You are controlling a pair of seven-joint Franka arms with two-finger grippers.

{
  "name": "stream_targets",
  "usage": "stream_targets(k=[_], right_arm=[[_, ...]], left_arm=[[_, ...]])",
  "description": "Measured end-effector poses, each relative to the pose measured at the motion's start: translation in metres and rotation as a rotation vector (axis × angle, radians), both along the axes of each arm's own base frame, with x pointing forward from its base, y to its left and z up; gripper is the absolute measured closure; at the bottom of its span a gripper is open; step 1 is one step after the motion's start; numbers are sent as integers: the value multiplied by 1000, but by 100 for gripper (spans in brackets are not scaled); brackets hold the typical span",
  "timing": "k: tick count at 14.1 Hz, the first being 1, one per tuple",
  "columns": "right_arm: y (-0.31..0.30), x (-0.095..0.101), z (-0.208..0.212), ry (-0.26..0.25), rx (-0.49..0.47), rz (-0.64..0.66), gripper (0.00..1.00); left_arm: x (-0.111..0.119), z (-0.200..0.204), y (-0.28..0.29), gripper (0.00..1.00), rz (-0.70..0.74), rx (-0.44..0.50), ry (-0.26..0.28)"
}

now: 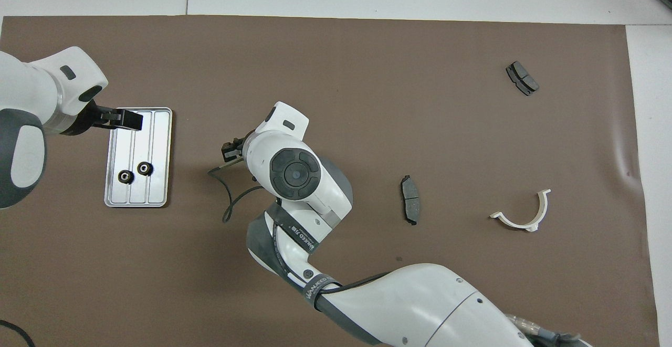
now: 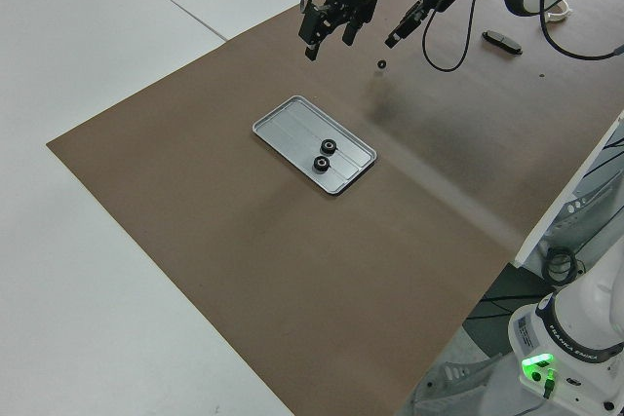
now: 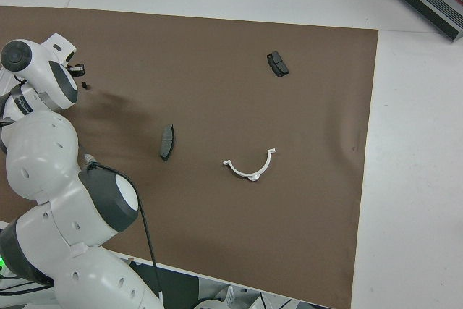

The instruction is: Pick bearing gear from pile to tray

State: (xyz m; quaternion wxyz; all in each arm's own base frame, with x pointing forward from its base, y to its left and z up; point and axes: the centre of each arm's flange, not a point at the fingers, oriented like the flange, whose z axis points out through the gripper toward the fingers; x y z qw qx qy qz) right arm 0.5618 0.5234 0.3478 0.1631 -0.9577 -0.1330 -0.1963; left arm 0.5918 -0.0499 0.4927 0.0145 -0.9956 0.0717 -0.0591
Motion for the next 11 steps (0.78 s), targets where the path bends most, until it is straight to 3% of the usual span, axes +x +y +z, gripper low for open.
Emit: stream_targets(k=[1,3,7,11], right_arm=[[1,0,2,-6,-1,-6,23],[-15,17,6,-30,-13,-37,22],[-87,81,40,-74,-5,-160,21],[-189,126,96,-51,-50,-266,21]], left_arm=[[2,1,-2,0,4,-17,-14],[7,-5,-17,0,24,-40,-40],[19,-37,-69,0,115,-83,-70],[7,-92,-144,0,186,-107,-51]])
